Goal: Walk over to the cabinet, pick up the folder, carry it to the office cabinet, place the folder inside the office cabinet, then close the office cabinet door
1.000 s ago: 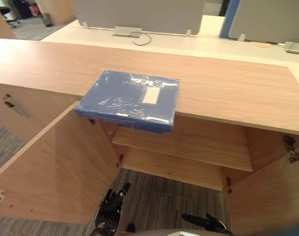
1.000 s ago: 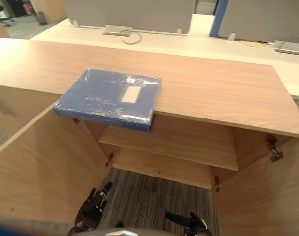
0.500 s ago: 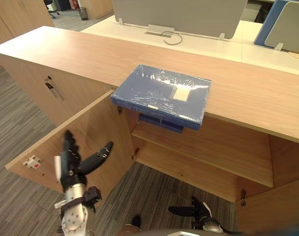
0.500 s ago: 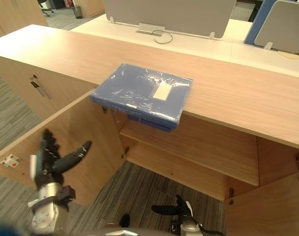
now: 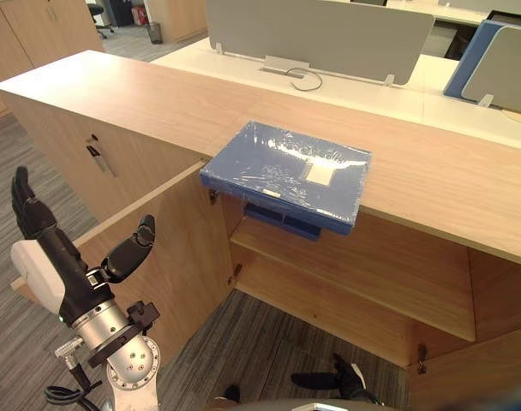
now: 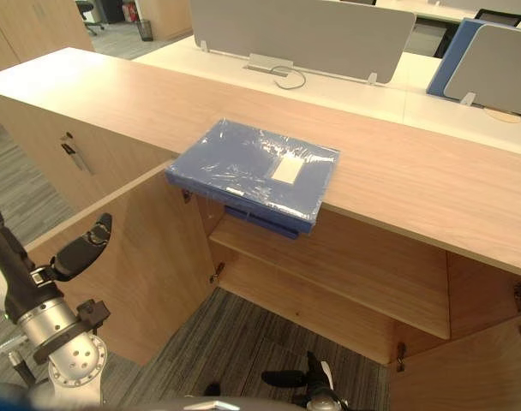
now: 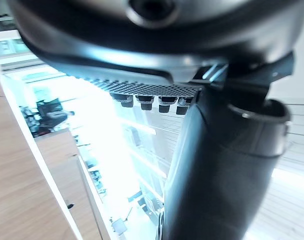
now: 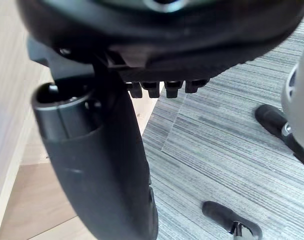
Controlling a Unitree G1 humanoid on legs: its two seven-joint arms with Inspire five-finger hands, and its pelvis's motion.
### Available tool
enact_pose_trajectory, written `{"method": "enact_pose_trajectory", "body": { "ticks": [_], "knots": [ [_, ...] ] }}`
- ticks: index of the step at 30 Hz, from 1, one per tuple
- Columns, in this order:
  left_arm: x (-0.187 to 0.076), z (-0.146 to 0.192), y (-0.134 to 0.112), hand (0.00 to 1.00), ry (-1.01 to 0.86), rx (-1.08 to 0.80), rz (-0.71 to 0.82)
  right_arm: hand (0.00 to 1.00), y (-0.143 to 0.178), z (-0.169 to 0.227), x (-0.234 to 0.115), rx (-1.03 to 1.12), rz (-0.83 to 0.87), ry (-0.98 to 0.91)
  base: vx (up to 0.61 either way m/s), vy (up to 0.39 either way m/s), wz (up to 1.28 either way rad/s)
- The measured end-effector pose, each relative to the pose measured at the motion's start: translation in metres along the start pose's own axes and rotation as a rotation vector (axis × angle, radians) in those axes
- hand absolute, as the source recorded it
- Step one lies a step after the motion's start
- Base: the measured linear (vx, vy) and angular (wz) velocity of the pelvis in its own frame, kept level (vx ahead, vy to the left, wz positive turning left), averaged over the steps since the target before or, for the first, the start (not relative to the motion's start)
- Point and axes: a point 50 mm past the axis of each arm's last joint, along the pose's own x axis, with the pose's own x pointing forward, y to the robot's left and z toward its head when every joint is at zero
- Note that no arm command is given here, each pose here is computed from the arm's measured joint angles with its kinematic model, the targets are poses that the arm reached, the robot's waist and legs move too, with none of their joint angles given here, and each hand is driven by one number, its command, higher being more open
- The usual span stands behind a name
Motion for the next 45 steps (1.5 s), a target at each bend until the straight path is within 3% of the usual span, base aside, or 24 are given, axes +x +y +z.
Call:
{"method": "enact_pose_trajectory", "body": {
  "ticks": [11, 25, 37, 45],
  "knots": [
    [0.022, 0.015, -0.014, 1.0, -0.303, 0.173, -0.143, 1.0, -0.023, -0.003, 0.003, -0.101, -0.033, 0.004, -0.01, -0.014, -0.1],
    [0.011, 0.008, -0.046, 1.0, -0.478, 0.243, -0.493, 1.0, -0.03, -0.007, 0.003, -0.116, -0.03, 0.013, -0.04, 0.015, -0.14],
    [0.022, 0.003, -0.069, 1.0, -0.562, 0.318, -0.572, 1.0, -0.031, -0.004, 0.003, -0.149, -0.032, -0.006, -0.01, 0.01, -0.11],
    [0.037, 0.005, -0.075, 1.0, -0.581, 0.366, -0.524, 1.0, -0.032, 0.0, 0.004, -0.143, -0.036, -0.024, -0.03, 0.016, -0.19]
  ]
}}
